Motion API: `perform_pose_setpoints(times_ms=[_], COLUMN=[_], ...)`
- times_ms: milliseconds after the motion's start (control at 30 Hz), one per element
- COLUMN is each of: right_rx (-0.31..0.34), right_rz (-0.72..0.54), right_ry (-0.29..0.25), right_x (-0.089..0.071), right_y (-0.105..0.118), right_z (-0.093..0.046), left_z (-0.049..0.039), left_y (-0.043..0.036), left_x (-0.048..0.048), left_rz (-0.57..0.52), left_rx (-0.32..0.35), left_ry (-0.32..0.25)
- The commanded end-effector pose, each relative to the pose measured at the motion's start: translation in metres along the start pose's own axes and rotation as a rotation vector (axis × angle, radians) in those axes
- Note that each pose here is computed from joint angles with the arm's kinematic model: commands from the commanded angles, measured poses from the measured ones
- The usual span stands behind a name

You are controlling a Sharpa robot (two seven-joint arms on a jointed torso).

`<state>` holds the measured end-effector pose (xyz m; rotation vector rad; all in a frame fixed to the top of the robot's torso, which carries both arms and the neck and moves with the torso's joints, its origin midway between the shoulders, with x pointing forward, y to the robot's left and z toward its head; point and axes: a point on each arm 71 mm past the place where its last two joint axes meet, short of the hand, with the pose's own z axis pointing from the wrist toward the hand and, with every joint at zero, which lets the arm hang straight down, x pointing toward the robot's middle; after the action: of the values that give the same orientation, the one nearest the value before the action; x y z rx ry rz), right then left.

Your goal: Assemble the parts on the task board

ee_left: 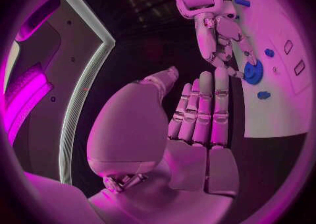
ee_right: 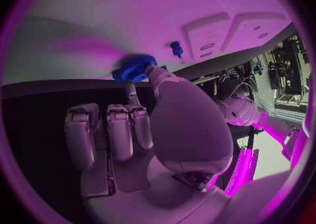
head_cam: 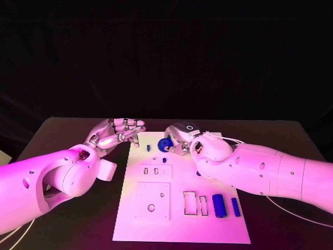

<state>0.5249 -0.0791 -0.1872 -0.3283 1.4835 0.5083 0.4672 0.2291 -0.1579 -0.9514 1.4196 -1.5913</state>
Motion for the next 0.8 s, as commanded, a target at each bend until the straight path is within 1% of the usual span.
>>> perform_pose_setpoints(times_ms=[33, 300, 600, 700, 767, 800], right_rx=[-0.003, -0.016, -0.024, -0.02, -0.019, -0.019], right_rz=[0.027, 0.048, 0.06, 0.064, 0.068, 0.073], right_ry=[0.013, 0.056, 0.071, 0.062, 0.045, 0.027], right_x=[0.0011, 0.0039, 0.0043, 0.0035, 0.0022, 0.0007], right_y=[-0.0011, -0.0033, -0.0061, -0.008, -0.0095, -0.0109], right_z=[0.0001, -0.0014, -0.0045, -0.0061, -0.0073, -0.0085], left_z=[0.0006, 0.0004, 0.0002, 0.0, -0.0001, -0.0001], left_y=[-0.0012, -0.0011, -0.0011, -0.0012, -0.0012, -0.0012], left_x=[0.002, 0.0011, 0.0004, 0.0001, 0.0, -0.0002], left_rz=[-0.009, -0.008, -0.007, -0.007, -0.006, -0.006], left_rx=[0.007, 0.006, 0.005, 0.005, 0.005, 0.005], left_ry=[0.015, 0.012, 0.01, 0.009, 0.009, 0.009])
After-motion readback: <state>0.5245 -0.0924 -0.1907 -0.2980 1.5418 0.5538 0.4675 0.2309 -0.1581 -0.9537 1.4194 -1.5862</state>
